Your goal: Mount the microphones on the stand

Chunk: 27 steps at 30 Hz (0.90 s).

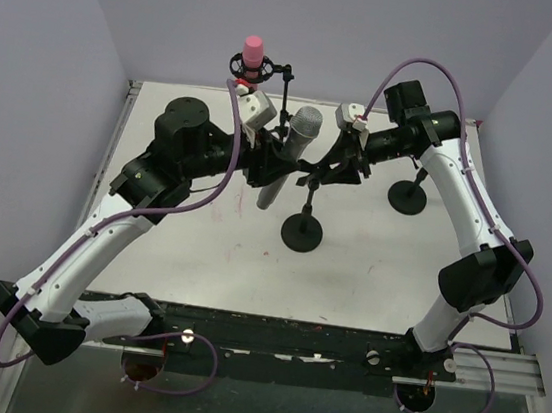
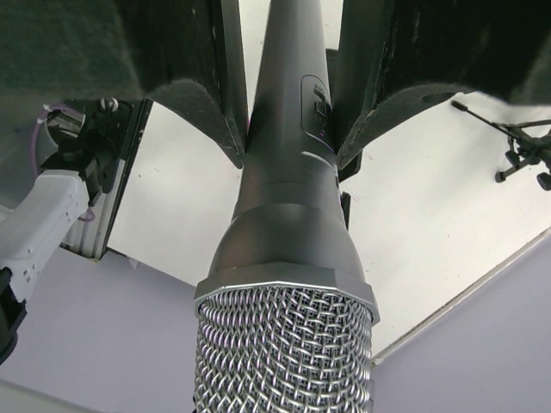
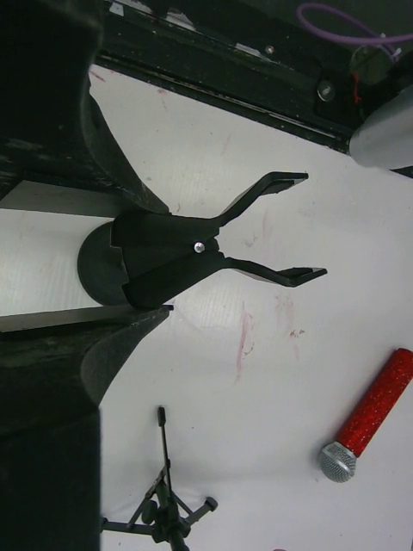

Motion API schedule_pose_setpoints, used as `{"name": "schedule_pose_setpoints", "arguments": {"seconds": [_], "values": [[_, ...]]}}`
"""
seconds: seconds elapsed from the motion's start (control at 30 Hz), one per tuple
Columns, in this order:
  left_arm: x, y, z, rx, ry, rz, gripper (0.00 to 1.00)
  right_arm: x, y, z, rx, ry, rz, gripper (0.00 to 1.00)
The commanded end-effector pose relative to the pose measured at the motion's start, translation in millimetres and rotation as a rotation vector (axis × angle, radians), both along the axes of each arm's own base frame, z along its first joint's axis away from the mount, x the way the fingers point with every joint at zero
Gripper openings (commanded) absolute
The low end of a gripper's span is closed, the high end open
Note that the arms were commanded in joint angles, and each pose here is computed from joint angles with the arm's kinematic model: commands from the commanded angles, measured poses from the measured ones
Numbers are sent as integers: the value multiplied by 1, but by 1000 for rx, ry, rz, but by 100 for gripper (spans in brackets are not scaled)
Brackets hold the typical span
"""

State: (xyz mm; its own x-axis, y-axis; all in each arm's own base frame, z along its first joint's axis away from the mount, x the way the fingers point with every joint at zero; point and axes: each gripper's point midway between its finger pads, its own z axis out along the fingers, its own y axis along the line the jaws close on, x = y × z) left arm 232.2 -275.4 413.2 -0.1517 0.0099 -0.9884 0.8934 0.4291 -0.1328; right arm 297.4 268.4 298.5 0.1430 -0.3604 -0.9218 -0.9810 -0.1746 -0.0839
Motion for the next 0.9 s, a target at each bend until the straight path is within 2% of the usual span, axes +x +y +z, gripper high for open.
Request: {"name": "schedule_pose_setpoints", "arguments": {"seconds": [0.0,0.2,0.33,0.67,0.87], "values": [[9,-7,15,-27,-87,-39,0,-7,1,1,6,42,5,37],[24,-25,6,-59,-77,-71,0,-6,3,1,12,56,4,26],[32,-30,-7,-60,-68,-66,0,-9,2,1,17,62,8,23],[43,-36,-37,-53,-98,-63,0,-13,2,-2,17,78,10,23],[39,-36,-49,-98,-123,-76,0,-15,2,-3,23,101,13,22]]}}
